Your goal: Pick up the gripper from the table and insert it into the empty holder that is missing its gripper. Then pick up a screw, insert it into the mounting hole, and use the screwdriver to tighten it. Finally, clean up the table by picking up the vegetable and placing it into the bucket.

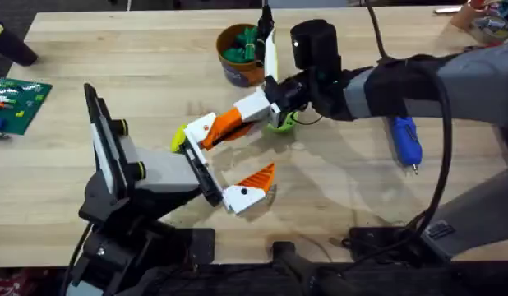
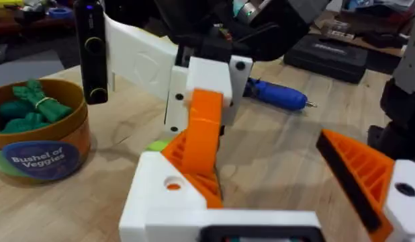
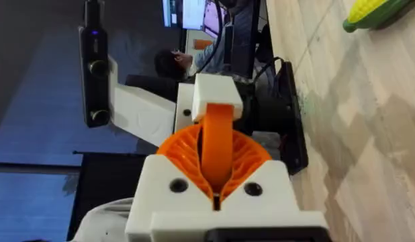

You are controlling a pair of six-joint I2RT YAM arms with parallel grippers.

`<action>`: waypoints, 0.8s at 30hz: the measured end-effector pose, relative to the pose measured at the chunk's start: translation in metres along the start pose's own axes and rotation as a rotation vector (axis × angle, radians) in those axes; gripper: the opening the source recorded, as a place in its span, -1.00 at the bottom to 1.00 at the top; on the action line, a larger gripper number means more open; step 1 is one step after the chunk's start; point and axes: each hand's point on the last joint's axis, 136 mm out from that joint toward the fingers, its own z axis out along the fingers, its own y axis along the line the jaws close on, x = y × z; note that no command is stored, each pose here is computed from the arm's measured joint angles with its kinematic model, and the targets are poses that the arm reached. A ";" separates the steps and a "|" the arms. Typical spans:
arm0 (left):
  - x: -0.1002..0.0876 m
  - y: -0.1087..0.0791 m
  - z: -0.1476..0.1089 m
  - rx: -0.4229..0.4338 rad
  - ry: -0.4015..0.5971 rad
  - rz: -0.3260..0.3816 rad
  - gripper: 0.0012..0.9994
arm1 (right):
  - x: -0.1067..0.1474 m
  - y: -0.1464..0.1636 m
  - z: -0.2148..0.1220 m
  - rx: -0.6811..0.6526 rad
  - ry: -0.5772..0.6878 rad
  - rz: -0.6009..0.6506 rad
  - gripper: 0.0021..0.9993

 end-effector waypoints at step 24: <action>0.004 -0.033 -0.002 0.184 0.022 -0.031 0.98 | 0.016 0.003 0.018 -0.020 0.076 0.014 0.99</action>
